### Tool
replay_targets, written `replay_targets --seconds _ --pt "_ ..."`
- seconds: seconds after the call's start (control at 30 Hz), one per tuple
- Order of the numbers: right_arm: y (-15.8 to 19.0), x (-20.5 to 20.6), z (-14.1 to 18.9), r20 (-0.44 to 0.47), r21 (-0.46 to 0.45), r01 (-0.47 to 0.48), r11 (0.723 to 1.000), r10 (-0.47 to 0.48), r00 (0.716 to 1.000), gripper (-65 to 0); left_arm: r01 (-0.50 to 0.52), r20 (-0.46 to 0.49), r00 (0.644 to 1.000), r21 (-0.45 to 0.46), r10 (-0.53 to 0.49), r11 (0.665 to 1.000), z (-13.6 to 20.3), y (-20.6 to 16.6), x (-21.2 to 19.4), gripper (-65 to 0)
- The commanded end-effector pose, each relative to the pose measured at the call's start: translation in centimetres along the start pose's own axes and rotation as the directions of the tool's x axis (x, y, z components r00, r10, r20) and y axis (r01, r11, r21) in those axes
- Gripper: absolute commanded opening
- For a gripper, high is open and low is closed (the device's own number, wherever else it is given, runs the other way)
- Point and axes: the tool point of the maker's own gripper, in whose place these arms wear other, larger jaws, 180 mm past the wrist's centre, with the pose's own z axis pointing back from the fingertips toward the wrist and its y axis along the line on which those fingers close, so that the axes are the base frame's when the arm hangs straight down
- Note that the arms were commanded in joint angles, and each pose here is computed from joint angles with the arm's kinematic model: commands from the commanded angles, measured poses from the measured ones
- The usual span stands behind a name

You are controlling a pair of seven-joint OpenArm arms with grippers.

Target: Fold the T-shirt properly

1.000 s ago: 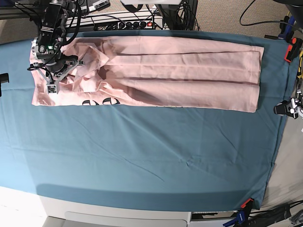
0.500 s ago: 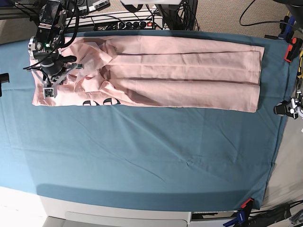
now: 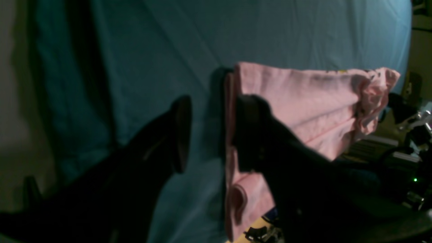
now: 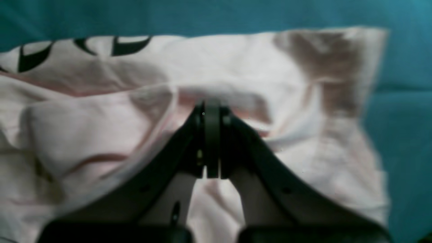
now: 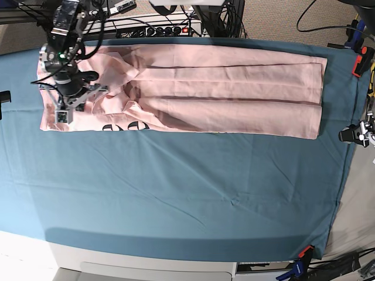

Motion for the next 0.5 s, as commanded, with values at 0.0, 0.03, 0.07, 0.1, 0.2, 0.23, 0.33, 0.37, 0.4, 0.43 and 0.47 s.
replay_targets --seconds 0.0,0.03,0.07,0.1,0.2,0.23,0.33,0.37,0.4,0.43,0.47 --pt "-0.2 1.2 0.1 0.046 -0.008 0.004 1.0 -0.004 0.999 -65.0 0.029 0.054 0.998 0.004 -0.03 1.0 1.6 -0.4 2.0 -41.6" --pt "-0.1 1.0 0.0 0.04 -0.004 0.01 1.0 -0.01 0.999 -65.0 0.029 0.054 0.998 0.004 -0.03 1.0 1.6 -0.4 2.0 -41.6" --pt "0.1 0.9 0.0 0.036 0.001 0.012 1.0 -0.012 0.999 -65.0 0.029 0.054 0.998 0.004 -0.03 1.0 1.6 -0.4 2.0 -41.6" --pt "0.1 0.8 -0.1 0.036 0.006 0.016 1.0 -0.017 0.999 -65.0 0.029 0.054 0.998 0.004 -0.03 1.0 1.6 -0.4 2.0 -41.6" --pt "0.4 0.9 -0.1 0.038 0.022 0.028 0.999 -0.028 0.999 -65.0 0.029 0.055 0.998 0.004 -0.03 1.0 1.6 -0.4 2.0 -41.6" --pt "0.5 0.9 -0.1 0.039 0.027 0.032 0.999 -0.033 0.999 -65.0 0.029 0.055 0.998 0.004 -0.03 1.0 1.6 -0.4 2.0 -41.6" --pt "1.3 0.7 -0.1 0.035 0.058 0.054 0.997 -0.056 0.998 -65.0 0.03 0.055 0.998 0.004 -0.03 1.0 1.6 -0.4 2.0 -41.6" --pt "1.8 0.8 -0.1 0.035 0.087 0.055 0.995 -0.058 0.998 -65.0 0.029 0.054 0.998 0.004 -0.03 1.0 1.6 -0.4 2.0 -41.6" --pt "2.3 0.8 0.0 0.036 0.115 0.053 0.992 -0.057 0.998 -65.0 0.029 0.054 0.998 0.004 -0.03 1.0 1.6 -0.4 2.0 -41.6" --pt "2.7 0.8 0.0 0.035 0.135 0.053 0.989 -0.058 0.998 -65.0 0.03 0.055 0.998 0.004 -0.03 1.0 1.6 -0.4 2.0 -41.6" --pt "2.9 0.8 0.1 0.032 0.15 0.057 0.987 -0.062 0.998 -65.0 0.03 0.055 0.998 0.004 -0.03 1.0 1.6 -0.4 2.0 -41.6"
